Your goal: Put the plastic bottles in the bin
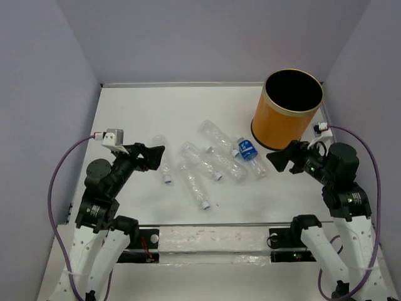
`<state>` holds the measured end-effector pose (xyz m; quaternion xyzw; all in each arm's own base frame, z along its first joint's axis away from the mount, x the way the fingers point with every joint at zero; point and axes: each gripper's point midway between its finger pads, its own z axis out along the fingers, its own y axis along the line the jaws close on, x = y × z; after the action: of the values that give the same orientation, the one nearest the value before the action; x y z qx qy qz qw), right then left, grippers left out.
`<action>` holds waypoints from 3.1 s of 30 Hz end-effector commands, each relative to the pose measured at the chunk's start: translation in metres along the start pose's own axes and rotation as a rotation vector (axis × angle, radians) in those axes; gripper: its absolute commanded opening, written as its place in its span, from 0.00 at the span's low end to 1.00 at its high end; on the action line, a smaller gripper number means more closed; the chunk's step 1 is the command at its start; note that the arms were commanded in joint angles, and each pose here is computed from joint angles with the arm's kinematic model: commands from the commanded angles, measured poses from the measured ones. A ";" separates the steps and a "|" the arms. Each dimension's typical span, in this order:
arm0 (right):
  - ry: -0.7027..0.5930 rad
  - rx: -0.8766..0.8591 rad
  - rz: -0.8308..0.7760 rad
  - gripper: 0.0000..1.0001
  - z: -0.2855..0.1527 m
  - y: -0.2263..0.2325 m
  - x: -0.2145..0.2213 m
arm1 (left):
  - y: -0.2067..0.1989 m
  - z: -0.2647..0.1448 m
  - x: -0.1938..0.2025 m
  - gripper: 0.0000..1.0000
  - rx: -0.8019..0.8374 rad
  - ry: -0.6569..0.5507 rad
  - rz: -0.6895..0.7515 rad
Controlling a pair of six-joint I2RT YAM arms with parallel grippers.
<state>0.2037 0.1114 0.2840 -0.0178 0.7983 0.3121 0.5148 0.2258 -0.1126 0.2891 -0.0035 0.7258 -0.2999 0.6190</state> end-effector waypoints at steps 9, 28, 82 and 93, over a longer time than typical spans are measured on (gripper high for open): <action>-0.002 0.236 0.111 0.90 0.040 -0.063 0.010 | 0.033 0.014 0.013 0.99 -0.176 0.052 -0.063; 0.277 0.456 -0.103 0.92 0.145 -0.121 0.077 | 0.100 0.044 0.092 0.99 -0.495 0.325 -0.162; -0.717 0.543 -0.305 0.23 0.092 -0.064 -0.301 | 0.125 0.108 0.117 0.40 -0.605 0.367 -0.209; -0.628 0.552 -0.188 0.93 0.103 -0.098 -0.262 | -0.015 0.132 -0.015 0.40 -0.231 0.118 -0.189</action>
<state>0.4753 0.0085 0.3704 0.1291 0.7067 -0.0109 0.6956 0.3404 -0.1390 0.2180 -0.1677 0.8337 -0.2077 0.4834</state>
